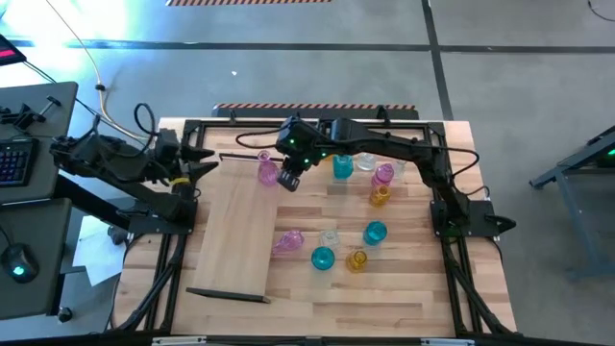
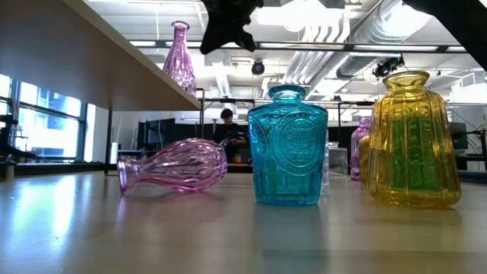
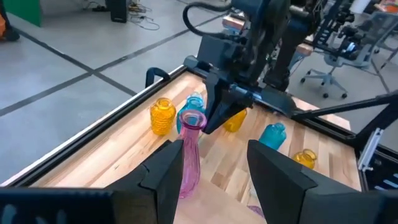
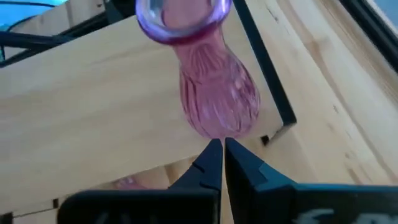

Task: Sort vases onto shelf
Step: Put the center violet flower vase on the shelf

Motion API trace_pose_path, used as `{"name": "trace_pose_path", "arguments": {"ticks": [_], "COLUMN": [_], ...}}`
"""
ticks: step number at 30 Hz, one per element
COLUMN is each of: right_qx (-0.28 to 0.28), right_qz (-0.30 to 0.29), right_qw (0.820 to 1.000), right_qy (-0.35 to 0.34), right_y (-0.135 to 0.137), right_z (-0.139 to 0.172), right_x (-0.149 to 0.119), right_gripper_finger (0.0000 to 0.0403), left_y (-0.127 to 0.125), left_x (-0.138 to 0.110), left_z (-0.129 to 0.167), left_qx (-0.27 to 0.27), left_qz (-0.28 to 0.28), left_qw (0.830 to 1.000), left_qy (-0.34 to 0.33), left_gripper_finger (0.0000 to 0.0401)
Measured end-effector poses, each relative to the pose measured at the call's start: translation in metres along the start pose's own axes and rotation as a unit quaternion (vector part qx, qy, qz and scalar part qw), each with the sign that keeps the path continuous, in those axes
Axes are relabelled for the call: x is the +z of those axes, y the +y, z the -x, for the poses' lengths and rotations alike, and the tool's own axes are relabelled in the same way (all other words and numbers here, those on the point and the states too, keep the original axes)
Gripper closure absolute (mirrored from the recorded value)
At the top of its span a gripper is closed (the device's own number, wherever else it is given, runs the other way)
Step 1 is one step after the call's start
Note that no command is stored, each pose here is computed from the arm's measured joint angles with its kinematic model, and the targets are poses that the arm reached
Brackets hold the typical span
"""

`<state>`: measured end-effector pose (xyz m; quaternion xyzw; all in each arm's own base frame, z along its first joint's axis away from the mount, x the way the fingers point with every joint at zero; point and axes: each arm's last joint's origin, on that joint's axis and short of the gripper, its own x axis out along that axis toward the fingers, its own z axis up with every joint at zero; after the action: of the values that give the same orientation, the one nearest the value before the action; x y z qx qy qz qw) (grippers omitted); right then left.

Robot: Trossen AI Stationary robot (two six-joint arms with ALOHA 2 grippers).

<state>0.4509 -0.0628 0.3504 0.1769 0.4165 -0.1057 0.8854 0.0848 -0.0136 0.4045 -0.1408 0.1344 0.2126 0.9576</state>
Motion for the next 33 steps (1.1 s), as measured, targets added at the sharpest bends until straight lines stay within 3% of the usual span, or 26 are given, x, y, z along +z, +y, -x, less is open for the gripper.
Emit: {"name": "trace_pose_path", "arguments": {"ticks": [11, 21, 33], "right_qx": [-0.027, -0.056, -0.043], "right_qz": [-0.028, -0.041, -0.047], "right_qw": [0.999, 0.998, 0.998], "right_qy": [0.006, -0.003, -0.03], "right_y": [0.014, 0.012, 0.013], "right_z": [-0.035, -0.039, -0.042], "right_x": [-0.008, -0.008, -0.002], "right_gripper_finger": [0.0403, 0.0403, 0.0403], "left_y": [0.003, 0.002, 0.001], "left_x": [0.0, 0.0, 0.0], "left_z": [0.005, 0.006, 0.006], "left_qx": [-0.027, -0.044, -0.054], "left_qz": [-0.022, -0.025, -0.027], "left_qw": [0.999, 0.999, 0.998], "left_qy": [0.004, 0.01, 0.011], "left_gripper_finger": [0.0231, 0.0231, 0.0231]}}
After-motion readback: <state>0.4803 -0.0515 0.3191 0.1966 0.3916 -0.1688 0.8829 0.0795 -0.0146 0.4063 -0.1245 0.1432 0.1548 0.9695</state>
